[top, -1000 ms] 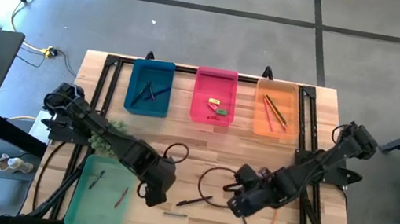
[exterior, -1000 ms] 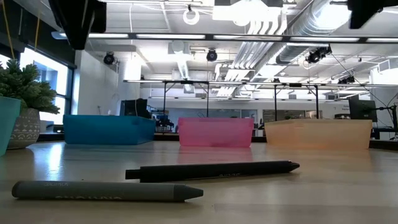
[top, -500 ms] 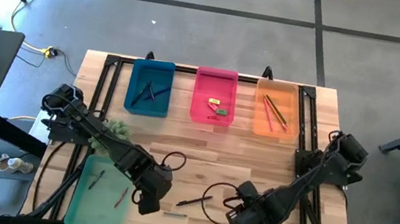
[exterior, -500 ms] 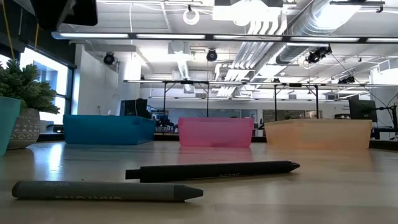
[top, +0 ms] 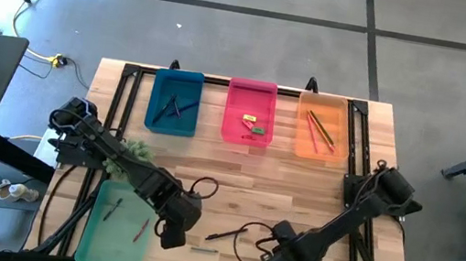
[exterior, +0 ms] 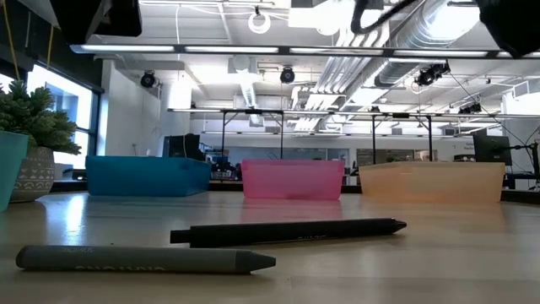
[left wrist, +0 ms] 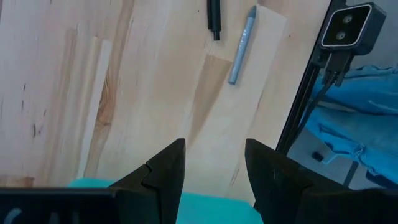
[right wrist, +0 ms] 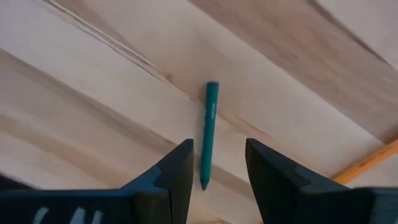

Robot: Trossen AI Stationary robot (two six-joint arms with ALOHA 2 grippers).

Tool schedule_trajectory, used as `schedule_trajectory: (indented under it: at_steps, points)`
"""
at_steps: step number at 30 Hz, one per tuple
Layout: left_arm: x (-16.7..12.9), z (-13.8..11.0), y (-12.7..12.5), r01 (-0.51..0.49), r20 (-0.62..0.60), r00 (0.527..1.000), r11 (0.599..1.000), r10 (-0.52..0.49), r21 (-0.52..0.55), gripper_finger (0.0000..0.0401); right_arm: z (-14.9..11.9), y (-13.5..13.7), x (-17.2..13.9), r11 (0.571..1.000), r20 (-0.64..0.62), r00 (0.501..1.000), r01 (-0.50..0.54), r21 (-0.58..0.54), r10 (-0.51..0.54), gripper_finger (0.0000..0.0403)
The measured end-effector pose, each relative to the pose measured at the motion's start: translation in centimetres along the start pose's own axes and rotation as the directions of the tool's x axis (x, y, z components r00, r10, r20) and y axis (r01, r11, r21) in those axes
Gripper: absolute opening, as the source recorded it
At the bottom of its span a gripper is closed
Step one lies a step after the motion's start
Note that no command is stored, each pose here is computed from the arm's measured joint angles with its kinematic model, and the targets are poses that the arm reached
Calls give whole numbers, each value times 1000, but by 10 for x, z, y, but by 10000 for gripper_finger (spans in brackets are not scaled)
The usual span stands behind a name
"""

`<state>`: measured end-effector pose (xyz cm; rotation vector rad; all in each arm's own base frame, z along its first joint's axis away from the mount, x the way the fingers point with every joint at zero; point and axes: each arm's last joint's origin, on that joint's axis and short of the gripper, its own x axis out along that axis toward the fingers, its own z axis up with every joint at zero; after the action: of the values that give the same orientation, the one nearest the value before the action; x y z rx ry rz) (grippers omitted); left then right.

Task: Sort crayons/erasers/pens/pencils in bins
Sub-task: Put the green crayon into the green bin

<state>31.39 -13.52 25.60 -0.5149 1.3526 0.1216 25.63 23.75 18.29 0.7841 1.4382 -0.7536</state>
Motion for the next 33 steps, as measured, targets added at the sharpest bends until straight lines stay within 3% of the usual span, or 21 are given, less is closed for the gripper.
schedule_trajectory:
  at_steps: [21, 29, 33]
  points:
    - [0, 1, 1, 1, 0, 1000, 1000, -1, 21, 154, -19, 15, 43, 1000, -76, 997, 26, 4, -26, 134]
    - [0, 1, 1, 5, -4, 1000, 1000, -5, 21, 154, -19, 14, 51, 1000, -105, 995, -3, 3, 3, 59]
    - [0, -1, -1, 61, -65, 996, 997, -59, 36, 154, -19, 14, 52, 1000, -106, 994, -4, 0, 4, 17]
